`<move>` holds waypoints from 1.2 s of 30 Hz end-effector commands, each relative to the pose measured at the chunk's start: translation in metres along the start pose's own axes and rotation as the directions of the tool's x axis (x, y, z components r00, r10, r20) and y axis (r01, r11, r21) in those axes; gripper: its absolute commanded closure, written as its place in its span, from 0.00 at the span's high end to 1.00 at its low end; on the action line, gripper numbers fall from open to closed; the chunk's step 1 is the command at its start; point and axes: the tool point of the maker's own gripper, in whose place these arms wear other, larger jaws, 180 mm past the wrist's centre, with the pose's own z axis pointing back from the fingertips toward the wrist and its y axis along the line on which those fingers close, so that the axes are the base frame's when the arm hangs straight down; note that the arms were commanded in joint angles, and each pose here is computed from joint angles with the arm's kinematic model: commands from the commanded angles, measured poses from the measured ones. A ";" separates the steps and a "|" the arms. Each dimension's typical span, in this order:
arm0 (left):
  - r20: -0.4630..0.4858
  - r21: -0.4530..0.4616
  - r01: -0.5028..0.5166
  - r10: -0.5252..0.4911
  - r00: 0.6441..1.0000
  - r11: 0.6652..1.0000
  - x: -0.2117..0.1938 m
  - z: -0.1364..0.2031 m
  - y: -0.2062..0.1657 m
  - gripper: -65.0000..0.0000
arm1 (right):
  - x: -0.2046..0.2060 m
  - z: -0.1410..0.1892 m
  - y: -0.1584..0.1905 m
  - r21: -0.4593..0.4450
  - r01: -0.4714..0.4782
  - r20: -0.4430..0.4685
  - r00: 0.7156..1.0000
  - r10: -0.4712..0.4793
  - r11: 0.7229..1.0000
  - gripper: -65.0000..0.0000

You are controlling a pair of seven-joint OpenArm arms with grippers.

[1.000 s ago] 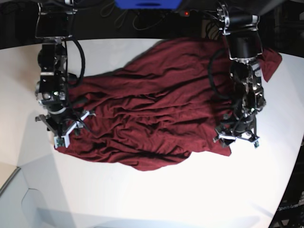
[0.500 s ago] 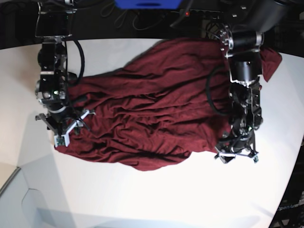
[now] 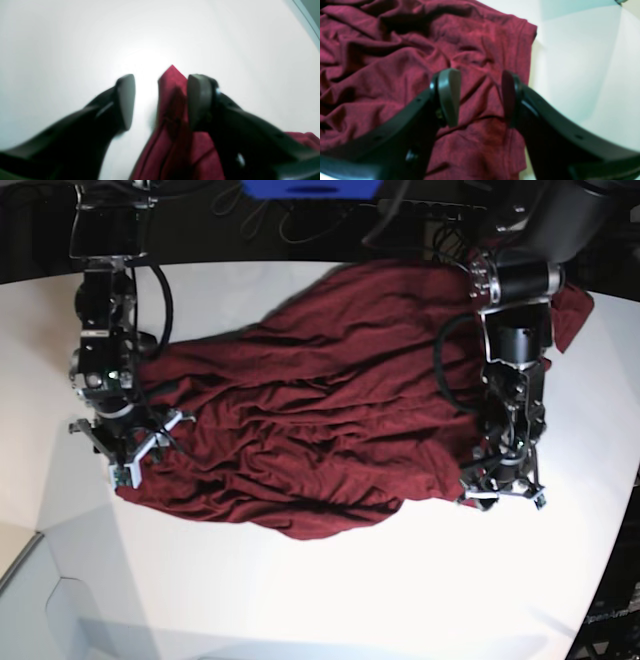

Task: Layout the t-shirt on the table in an organized manner, then fold the t-shirt properly
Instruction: 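Grasp a sleeve with the left gripper and pull it outward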

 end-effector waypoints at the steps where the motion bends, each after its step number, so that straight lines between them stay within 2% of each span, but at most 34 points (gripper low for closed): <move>1: -0.030 0.001 -0.005 0.005 1.000 1.000 -0.001 -0.002 -0.002 0.32 | 0.019 0.002 -0.006 -0.013 -0.001 0.060 0.998 0.002 1.000 0.42; 4: -0.044 0.004 -0.009 0.010 0.999 1.000 -0.003 -0.004 -0.003 0.00 | 0.014 0.002 -0.004 -0.010 -0.001 0.051 0.999 0.001 1.000 0.42; 11: -0.019 -0.010 -0.004 0.004 1.000 1.000 0.010 -0.006 -0.011 0.00 | 0.012 0.003 -0.004 -0.009 -0.003 0.046 0.999 0.004 1.000 0.42; 15: 0.109 -0.065 0.009 -0.002 0.994 0.998 0.062 0.003 -0.034 0.00 | 0.012 0.003 -0.004 -0.009 -0.003 0.046 0.999 0.004 1.000 0.42; 21: 0.273 -0.129 0.026 0.010 0.962 0.991 0.149 0.014 -0.069 0.00 | 0.011 0.003 -0.003 -0.008 -0.002 0.043 0.999 0.003 1.000 0.42; 24: 0.291 -0.136 0.031 0.010 0.957 0.990 0.166 0.013 -0.079 0.00 | 0.006 0.003 -0.003 -0.007 -0.004 0.032 0.999 0.005 1.000 0.42; 30: 0.321 -0.106 0.107 -0.068 0.945 0.989 0.200 0.006 -0.100 0.00 | 0.006 0.004 -0.003 -0.008 -0.006 0.034 0.999 0.006 1.000 0.42; 36: 0.412 -0.125 0.104 -0.043 0.910 0.987 0.260 0.021 -0.117 0.00 | 0.006 0.004 -0.004 -0.009 -0.007 0.034 0.999 0.007 1.000 0.42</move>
